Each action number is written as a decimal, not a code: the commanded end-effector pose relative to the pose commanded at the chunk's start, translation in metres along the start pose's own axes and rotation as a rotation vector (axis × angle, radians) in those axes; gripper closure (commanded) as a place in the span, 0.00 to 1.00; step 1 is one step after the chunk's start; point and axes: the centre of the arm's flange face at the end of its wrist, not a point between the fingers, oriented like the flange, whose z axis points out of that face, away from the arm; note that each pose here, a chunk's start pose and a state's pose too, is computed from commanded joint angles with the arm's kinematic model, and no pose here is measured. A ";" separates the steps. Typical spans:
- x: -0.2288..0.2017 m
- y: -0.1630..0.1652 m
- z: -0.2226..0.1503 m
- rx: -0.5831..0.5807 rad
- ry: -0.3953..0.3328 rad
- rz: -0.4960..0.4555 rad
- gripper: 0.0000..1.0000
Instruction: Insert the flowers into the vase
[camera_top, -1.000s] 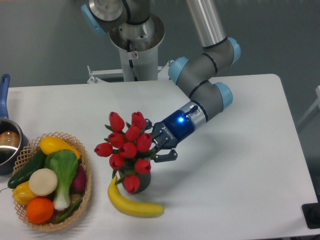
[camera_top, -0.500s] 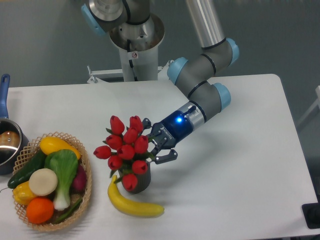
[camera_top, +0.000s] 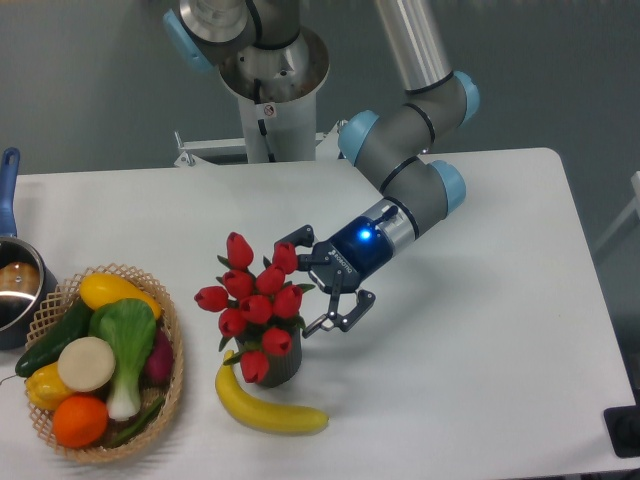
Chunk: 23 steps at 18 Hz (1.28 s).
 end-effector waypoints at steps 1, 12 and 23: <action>0.001 -0.008 -0.003 -0.023 -0.005 0.020 0.00; -0.005 -0.087 -0.092 -0.439 -0.186 0.190 0.00; 0.034 -0.199 -0.176 -1.171 -0.528 0.254 0.00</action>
